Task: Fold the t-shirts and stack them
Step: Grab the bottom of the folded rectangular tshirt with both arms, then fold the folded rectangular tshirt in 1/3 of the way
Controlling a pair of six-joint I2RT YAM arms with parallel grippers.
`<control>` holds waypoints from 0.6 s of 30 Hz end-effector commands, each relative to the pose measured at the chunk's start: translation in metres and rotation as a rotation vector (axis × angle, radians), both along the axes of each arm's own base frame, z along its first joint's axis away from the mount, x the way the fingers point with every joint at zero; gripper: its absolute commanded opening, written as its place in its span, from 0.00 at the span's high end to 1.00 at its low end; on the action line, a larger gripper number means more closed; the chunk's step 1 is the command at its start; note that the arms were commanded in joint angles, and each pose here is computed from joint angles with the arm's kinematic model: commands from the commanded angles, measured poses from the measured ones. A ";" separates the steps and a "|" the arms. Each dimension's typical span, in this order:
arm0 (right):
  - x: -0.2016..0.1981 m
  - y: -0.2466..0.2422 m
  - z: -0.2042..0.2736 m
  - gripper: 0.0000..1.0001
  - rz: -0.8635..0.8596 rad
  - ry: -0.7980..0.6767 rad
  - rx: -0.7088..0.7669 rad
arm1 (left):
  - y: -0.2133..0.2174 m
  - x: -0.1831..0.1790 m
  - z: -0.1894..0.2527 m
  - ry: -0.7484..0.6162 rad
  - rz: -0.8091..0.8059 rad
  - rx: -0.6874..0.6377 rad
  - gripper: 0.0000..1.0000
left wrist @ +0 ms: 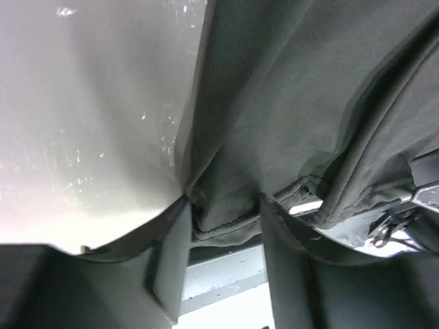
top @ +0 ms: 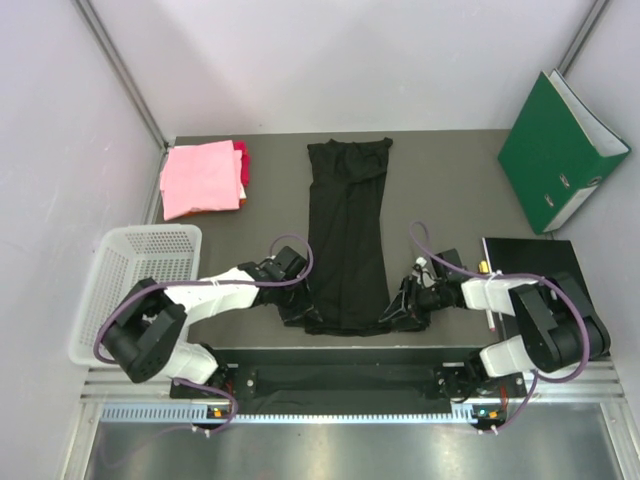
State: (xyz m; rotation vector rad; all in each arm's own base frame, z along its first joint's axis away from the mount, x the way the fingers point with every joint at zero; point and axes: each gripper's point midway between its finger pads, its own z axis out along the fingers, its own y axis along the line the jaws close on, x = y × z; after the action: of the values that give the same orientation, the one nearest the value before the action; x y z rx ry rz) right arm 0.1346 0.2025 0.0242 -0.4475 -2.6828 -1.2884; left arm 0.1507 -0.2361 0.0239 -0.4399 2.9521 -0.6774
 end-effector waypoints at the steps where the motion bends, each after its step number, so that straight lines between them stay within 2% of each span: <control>1: -0.017 -0.010 -0.024 0.58 0.007 0.077 -0.125 | -0.008 0.009 0.001 -0.020 0.004 -0.024 0.59; 2: -0.016 -0.012 -0.026 0.65 0.001 0.074 -0.137 | -0.009 0.009 -0.001 -0.014 0.007 -0.025 0.70; 4: -0.011 -0.012 -0.026 0.75 -0.007 0.044 -0.152 | -0.011 0.009 -0.002 -0.008 -0.001 -0.033 0.81; 5: -0.004 -0.015 -0.028 0.82 -0.023 0.013 -0.178 | -0.012 0.009 -0.003 -0.003 0.001 -0.032 0.90; 7: 0.005 -0.015 -0.022 0.90 -0.040 -0.043 -0.185 | -0.012 0.008 -0.003 0.000 -0.001 -0.032 1.00; 8: 0.010 -0.015 -0.018 0.97 -0.047 -0.068 -0.191 | -0.014 0.012 0.002 -0.010 0.000 -0.037 1.00; 9: 0.013 -0.015 -0.014 0.99 -0.051 -0.087 -0.192 | -0.013 0.011 0.004 -0.005 -0.004 -0.028 1.00; 18: 0.061 -0.005 0.069 1.00 0.020 -0.402 -0.161 | -0.021 0.039 0.064 -0.100 -0.042 0.008 1.00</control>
State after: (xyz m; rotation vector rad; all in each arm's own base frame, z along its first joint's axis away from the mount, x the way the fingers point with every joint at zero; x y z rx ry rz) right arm 0.1676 0.1932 0.0512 -0.3756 -2.9831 -1.2081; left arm 0.1705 -0.2536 0.0523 -0.3932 2.9413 -0.6939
